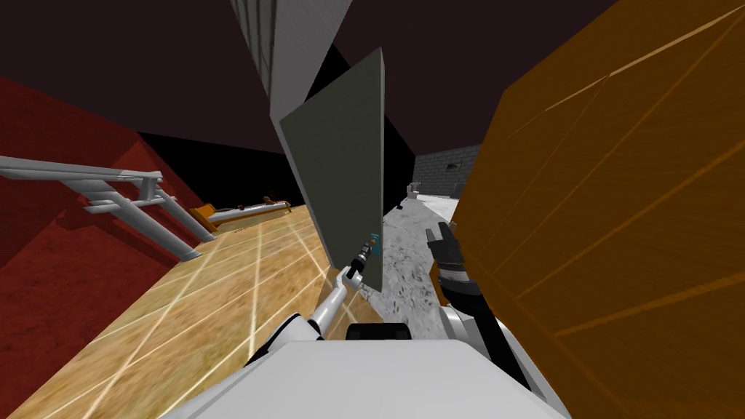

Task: Push the door open

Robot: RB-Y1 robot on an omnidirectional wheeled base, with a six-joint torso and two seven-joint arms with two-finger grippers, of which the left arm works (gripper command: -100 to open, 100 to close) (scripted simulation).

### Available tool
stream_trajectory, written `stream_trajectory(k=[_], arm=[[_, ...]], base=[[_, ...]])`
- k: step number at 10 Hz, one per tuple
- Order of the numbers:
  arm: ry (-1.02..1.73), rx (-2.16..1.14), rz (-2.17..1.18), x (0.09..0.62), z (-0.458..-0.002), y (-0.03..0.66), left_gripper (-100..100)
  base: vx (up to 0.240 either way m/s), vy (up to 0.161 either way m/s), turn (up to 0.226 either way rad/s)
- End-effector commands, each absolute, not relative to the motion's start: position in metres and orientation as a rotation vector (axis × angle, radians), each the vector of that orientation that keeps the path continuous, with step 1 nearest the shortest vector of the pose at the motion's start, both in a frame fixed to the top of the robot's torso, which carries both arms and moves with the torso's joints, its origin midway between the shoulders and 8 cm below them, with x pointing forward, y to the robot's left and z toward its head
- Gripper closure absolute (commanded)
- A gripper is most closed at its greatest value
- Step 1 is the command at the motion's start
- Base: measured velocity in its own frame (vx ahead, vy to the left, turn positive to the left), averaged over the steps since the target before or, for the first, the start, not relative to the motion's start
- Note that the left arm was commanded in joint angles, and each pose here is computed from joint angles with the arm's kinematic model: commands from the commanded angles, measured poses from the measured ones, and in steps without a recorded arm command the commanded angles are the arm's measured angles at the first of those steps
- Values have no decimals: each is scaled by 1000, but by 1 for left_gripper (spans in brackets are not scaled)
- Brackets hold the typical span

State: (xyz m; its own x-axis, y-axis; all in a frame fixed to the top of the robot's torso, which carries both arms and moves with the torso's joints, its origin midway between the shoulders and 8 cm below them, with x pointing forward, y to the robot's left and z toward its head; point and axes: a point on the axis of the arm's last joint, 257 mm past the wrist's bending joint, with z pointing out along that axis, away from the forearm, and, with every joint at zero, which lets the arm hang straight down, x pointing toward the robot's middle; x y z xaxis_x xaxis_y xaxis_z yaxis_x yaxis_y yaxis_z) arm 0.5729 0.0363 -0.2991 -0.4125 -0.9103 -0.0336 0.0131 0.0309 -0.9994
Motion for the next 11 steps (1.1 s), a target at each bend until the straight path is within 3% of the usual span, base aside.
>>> stream_trajectory(k=[1,2,3,8,11], arm=[[1516,-956,-1511,571,-296,26,-100],[1520,-954,-1503,571,-299,29,-100],[1520,-954,-1503,571,-299,29,100],[1520,-954,-1503,571,-299,29,100],[1503,-960,-1441,579,-302,61,100]], base=[[185,-101,-22],[76,-41,2],[-7,4,6],[-16,8,-2],[124,-66,57]])
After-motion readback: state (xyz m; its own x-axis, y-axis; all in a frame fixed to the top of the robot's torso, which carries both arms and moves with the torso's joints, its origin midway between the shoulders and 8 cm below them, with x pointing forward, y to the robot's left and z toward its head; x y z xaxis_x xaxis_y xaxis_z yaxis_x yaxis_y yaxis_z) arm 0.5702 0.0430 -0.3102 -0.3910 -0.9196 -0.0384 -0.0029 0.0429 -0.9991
